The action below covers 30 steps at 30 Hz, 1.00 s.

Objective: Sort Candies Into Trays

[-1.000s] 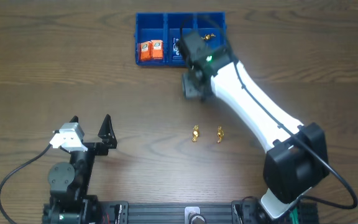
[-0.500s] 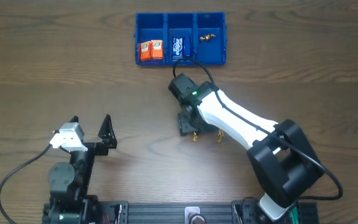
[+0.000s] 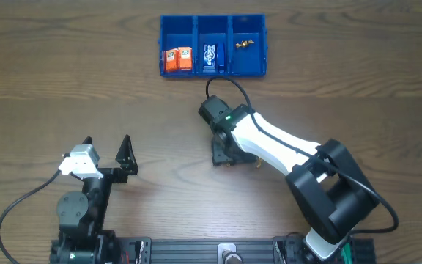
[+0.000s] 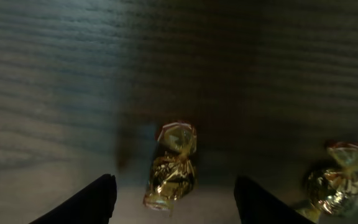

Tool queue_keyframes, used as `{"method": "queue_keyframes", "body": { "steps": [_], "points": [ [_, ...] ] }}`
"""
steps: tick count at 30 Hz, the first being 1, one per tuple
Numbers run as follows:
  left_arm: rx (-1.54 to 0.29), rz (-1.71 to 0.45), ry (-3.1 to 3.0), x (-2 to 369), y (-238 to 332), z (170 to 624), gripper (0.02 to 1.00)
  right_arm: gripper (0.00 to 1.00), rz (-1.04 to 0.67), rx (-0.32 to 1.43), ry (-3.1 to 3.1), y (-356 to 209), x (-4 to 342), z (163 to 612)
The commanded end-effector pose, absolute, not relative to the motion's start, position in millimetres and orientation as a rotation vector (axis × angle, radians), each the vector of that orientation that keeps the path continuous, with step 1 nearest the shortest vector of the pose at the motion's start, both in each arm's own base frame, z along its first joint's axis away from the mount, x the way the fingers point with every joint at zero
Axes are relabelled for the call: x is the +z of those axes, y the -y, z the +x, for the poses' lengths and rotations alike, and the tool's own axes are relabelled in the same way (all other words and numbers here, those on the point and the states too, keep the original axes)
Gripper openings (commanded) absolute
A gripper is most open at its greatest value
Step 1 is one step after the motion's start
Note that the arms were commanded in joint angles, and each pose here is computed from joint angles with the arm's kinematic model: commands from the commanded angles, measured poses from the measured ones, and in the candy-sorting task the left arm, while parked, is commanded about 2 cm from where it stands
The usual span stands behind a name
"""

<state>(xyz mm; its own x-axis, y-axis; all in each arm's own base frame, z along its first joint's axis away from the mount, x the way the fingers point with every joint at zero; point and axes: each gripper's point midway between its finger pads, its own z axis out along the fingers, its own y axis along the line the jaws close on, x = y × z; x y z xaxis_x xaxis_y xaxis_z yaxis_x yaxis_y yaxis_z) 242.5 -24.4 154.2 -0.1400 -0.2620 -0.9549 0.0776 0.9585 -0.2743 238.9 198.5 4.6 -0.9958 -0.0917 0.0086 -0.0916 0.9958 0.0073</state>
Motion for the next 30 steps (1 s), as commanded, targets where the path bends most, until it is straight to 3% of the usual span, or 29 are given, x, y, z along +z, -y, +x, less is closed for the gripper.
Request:
{"method": "queue_keyframes", "body": {
  "steps": [1, 10, 17, 25, 30],
  "points": [
    [-0.286, -0.13, -1.728, 137.1, 25.5, 242.5, 0.996, 0.597, 0.105, 0.012, 3.114, -197.2, -3.9, 236.1],
    [-0.286, -0.13, -1.728, 137.1, 25.5, 242.5, 0.998, 0.481, 0.096, 0.01, 3.129, -198.3, -4.6, 239.6],
    [-0.286, -0.13, -1.728, 137.1, 25.5, 242.5, 0.998, 0.474, 0.096, 0.02, 3.121, -198.5, -11.4, 239.9],
    [-0.286, -0.13, -1.728, 137.1, 25.5, 242.5, 1.0, 0.253, 0.096, 0.025, 3.118, -198.6, -14.4, 240.0],
    [-0.286, -0.129, -1.728, 137.1, 25.5, 242.5, 0.998, 0.202, 0.096, 0.025, 3.118, -198.6, -14.4, 240.0]
  ]
}}
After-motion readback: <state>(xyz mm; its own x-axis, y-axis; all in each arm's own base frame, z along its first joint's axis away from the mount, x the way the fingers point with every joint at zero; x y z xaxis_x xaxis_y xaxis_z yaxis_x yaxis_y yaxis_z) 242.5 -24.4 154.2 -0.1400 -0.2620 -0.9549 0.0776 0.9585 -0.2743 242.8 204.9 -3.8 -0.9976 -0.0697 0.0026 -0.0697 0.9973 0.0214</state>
